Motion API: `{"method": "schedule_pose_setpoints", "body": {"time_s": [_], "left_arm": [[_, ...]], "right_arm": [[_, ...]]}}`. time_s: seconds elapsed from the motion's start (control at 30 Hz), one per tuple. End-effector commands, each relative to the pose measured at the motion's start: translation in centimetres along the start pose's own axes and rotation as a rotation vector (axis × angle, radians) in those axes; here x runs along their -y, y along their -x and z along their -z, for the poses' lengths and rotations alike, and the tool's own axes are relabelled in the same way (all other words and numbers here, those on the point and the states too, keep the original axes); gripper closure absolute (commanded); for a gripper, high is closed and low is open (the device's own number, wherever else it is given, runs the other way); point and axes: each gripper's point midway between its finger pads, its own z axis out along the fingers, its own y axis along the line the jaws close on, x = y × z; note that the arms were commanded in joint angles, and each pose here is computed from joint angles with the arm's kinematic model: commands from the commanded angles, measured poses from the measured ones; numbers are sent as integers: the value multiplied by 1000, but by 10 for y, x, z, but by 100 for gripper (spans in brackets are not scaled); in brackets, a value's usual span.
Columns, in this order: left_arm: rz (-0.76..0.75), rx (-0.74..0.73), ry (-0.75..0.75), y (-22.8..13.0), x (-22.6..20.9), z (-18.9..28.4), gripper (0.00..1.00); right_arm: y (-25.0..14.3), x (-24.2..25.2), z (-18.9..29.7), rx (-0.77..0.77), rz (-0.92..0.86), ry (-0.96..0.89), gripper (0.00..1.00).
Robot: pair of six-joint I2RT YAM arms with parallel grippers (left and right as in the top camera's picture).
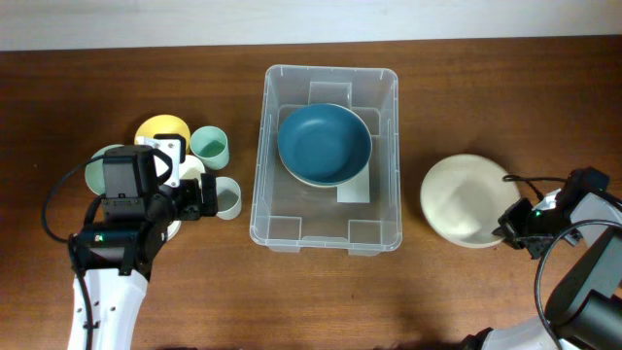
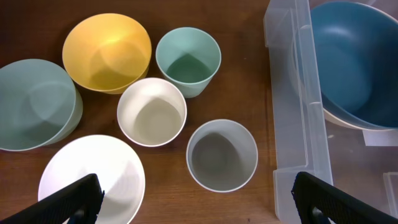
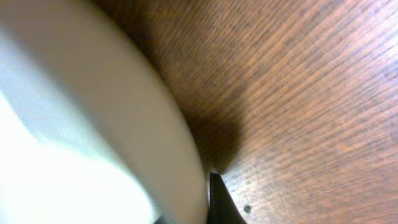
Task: Pack container
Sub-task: 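Move right gripper to the remaining cream bowl and grasp its rim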
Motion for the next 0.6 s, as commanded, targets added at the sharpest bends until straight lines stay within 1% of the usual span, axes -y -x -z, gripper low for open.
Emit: {"method": "schedule_pose_setpoints", "body": {"time_s": [0.0,0.17,0.27,0.43,0.5,0.57], "left_arm": [[2,22,-7,7,2,4,1],[2,21,-7,7,2,4,1],[2,22,-7,7,2,4,1],[2,22,-7,7,2,4,1],[2,22,-7,7,2,4,1],[2,22,-7,7,2,4,1]], "right_arm": [[-2,-5,-3,-10,3,29,96],[1,-17,-1,-2,14,92,96],[12,-30,15,49,52,115,96],[27,-86,82,190,229,159,96],[25,-112,112,242,298,161,96],[16,-145,142,286,403,183,96]]}}
